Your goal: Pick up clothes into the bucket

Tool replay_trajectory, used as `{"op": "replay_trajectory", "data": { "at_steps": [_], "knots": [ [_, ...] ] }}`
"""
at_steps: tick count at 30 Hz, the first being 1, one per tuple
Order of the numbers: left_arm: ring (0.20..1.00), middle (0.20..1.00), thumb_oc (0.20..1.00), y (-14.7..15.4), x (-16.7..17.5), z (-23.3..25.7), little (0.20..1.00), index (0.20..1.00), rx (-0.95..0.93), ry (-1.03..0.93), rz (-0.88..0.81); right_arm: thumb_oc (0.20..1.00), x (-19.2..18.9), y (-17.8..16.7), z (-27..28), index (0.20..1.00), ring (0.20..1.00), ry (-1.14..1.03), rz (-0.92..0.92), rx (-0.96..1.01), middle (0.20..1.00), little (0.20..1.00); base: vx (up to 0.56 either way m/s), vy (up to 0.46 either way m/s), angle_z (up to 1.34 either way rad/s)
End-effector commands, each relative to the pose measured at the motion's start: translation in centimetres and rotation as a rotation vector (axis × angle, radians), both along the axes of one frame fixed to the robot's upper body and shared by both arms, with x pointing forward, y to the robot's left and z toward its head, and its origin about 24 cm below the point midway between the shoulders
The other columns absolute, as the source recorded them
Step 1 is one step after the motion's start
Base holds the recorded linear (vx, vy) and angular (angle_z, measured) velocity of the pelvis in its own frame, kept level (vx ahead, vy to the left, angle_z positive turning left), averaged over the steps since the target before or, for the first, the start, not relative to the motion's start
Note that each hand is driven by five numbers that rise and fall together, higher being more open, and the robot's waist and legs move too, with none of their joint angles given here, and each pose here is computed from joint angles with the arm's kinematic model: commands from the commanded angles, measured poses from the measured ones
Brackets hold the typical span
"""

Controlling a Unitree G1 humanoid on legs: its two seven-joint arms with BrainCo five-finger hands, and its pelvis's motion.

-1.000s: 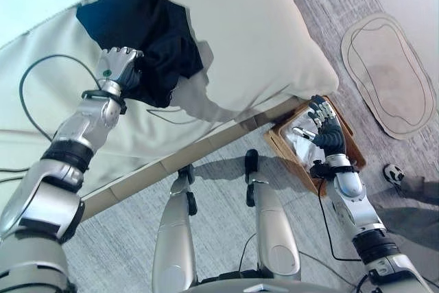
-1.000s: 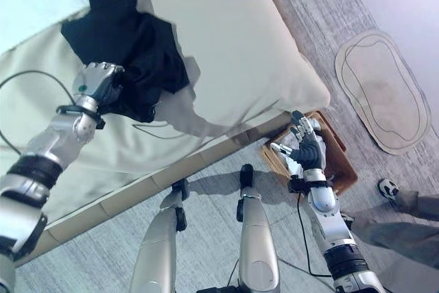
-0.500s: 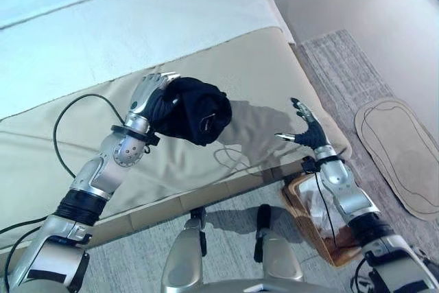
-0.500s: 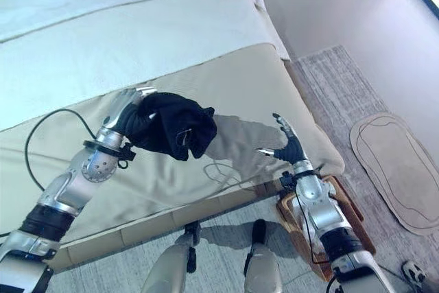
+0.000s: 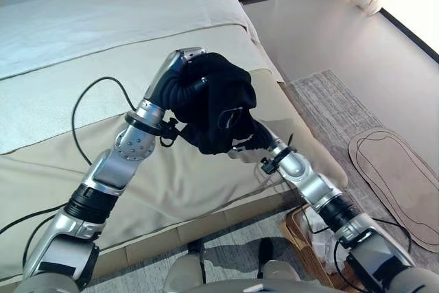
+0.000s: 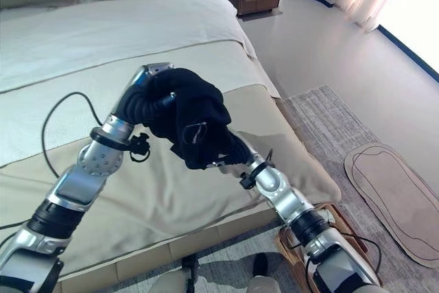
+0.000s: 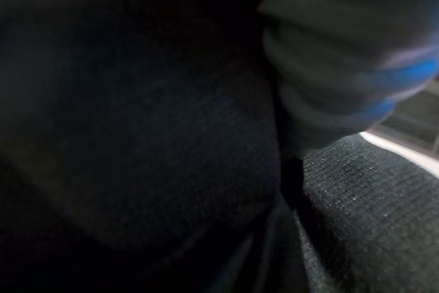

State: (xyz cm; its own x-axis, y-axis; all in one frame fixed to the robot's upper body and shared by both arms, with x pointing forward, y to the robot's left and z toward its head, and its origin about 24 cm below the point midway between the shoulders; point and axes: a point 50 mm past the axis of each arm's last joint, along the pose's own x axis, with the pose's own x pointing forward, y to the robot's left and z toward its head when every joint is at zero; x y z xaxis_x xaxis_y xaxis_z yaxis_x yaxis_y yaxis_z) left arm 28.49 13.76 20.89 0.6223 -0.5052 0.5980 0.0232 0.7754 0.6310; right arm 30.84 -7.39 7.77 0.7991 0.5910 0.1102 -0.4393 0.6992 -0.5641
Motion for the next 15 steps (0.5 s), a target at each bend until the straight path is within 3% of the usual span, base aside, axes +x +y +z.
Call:
{"op": "replay_trajectory", "data": {
  "at_steps": [1, 7, 15],
  "knots": [
    [0.200, 0.200, 0.200, -2.0, -1.3, 4.1, 0.200, 0.200, -0.112, -0.164, -0.164, 1.000, -0.2, 2.9, 1.0, 1.000, 1.000, 0.024, 0.116, 0.068, 1.000, 1.000, 0.00, 0.000, 0.00],
    [0.200, 0.200, 0.200, -3.3, -1.8, 3.8, 0.200, 0.200, -0.159, -0.117, -0.253, 1.000, -1.1, 5.0, 0.1, 1.000, 1.000, 0.134, 0.193, 0.140, 1.000, 1.000, 0.04, -0.013, 0.01],
    [0.200, 0.200, 0.200, -4.4, -2.2, 3.4, 0.200, 0.200, -0.263, -0.041, -0.346, 1.000, -0.1, 6.5, 0.6, 1.000, 1.000, 0.164, 0.090, 0.269, 1.000, 1.000, 0.00, 0.000, 0.00]
  ]
}}
